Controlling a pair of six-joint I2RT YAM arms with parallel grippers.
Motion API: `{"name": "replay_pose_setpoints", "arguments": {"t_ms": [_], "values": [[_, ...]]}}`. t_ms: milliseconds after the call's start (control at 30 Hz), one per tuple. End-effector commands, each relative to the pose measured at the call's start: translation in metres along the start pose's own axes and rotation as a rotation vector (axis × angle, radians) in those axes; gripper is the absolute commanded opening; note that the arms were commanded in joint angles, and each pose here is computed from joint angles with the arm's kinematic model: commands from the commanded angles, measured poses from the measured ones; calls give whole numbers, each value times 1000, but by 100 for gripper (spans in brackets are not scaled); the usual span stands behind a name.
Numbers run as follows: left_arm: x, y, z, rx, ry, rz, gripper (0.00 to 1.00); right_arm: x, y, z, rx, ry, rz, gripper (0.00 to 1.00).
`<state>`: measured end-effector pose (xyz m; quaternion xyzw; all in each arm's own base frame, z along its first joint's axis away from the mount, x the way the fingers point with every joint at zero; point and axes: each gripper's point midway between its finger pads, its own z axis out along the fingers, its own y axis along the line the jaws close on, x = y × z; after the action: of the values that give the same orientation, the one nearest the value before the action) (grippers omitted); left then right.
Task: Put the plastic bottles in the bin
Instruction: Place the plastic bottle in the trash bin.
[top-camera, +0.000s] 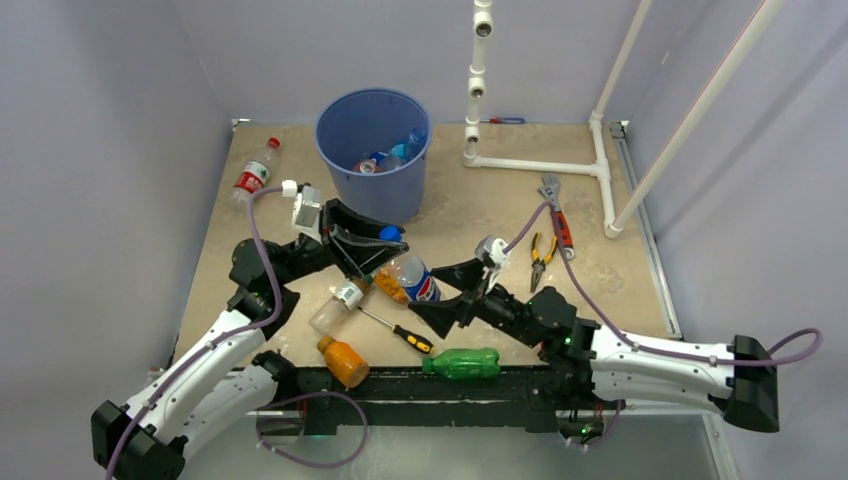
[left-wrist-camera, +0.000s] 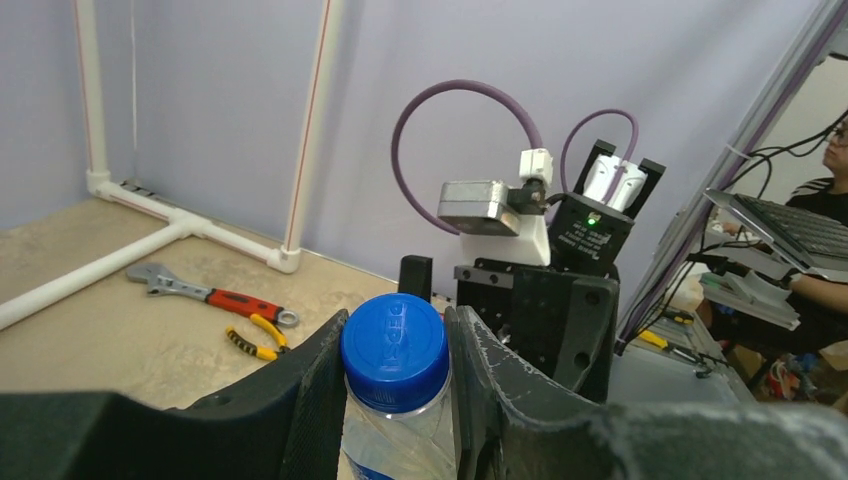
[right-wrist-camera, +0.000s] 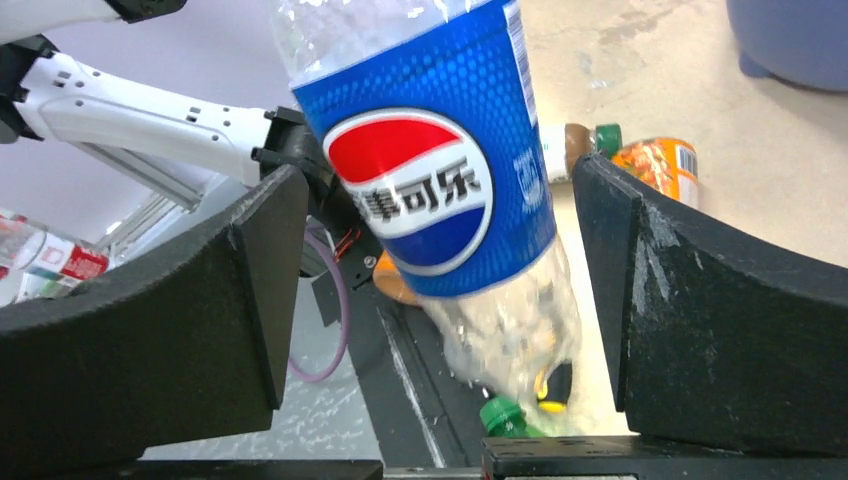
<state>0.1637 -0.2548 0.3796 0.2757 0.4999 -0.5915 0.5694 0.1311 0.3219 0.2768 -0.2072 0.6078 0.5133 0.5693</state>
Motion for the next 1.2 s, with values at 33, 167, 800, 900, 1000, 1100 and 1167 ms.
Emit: {"name": "replay_pose_setpoints", "arguments": {"t_ms": [33, 167, 800, 900, 1000, 1100, 1167], "values": [[-9, 10, 0, -62, -42, 56, 0, -5, -29, -30, 173, -28, 157, 99], [-12, 14, 0, -85, -56, 66, 0, -11, -24, -48, 128, -69, 184, 99], [-170, 31, 2, -447, -349, 372, 0, -26, -47, -64, 248, -116, 123, 99], [-212, 41, 0, -558, -445, 438, 0, -33, -46, -70, 248, -126, 119, 99], [-247, 52, 0, -638, -552, 538, 0, -36, -49, -76, 266, -128, 122, 99], [-257, 80, 7, -732, -572, 635, 0, -37, -51, -80, 276, -137, 140, 99], [-254, 107, 19, -801, -499, 684, 0, -35, -52, -82, 278, -136, 146, 99]]}}
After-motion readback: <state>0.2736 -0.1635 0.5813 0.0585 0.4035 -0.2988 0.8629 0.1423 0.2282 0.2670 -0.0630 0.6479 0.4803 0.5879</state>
